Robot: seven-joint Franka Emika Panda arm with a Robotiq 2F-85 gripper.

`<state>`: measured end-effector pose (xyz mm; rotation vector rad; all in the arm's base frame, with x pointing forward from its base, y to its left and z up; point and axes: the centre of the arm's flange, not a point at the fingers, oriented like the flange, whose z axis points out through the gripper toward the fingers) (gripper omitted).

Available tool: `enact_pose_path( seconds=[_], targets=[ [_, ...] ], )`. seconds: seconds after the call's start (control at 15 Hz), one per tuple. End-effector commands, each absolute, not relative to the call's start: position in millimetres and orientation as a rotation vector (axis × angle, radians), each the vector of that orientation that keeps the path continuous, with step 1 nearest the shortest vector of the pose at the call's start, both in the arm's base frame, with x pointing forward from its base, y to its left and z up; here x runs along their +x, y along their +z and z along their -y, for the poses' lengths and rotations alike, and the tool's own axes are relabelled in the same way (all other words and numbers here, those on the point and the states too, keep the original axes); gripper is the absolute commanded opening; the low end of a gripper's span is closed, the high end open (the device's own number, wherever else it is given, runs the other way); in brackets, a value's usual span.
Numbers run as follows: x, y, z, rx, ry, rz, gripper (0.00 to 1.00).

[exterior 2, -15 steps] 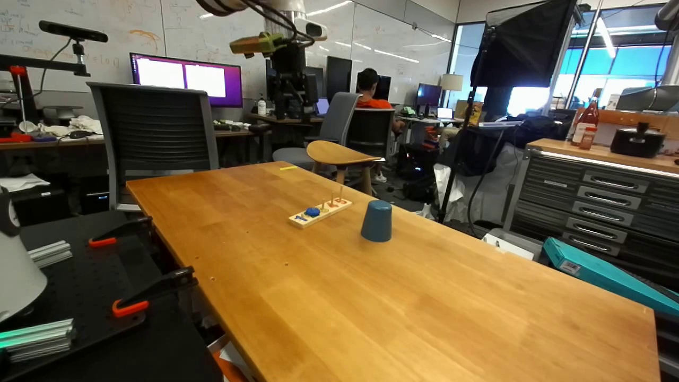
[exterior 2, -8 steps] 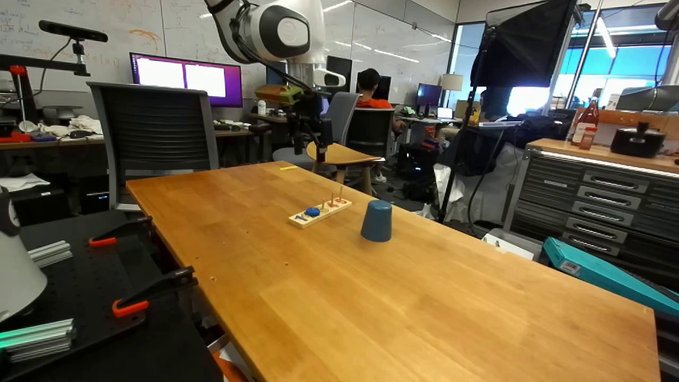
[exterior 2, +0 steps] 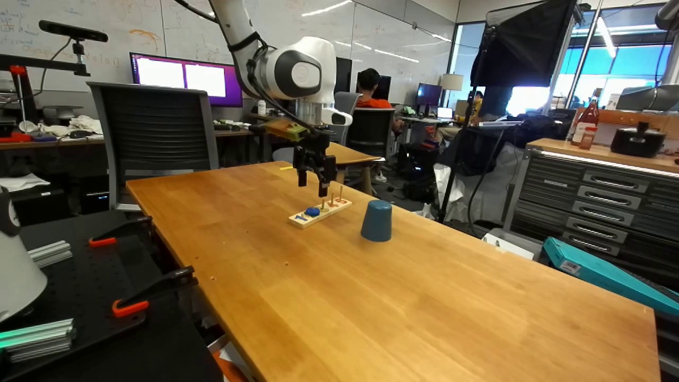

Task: Pick up the blue object and put on the table

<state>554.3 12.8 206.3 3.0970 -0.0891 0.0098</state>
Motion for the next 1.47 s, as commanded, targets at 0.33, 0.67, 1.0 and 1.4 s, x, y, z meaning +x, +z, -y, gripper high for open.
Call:
enact_pose_path(
  seconds=[0.33, 0.67, 1.0, 1.4],
  targets=[
    [593, 168, -32, 3.073, 0.022, 0.108, 1.0],
    [599, 159, -40, 3.071, 0.02, 0.11, 1.0],
    [599, 152, -35, 3.064, 0.007, 0.129, 1.0],
    [595, 140, -35, 3.055, -0.021, 0.128, 0.75]
  ],
)
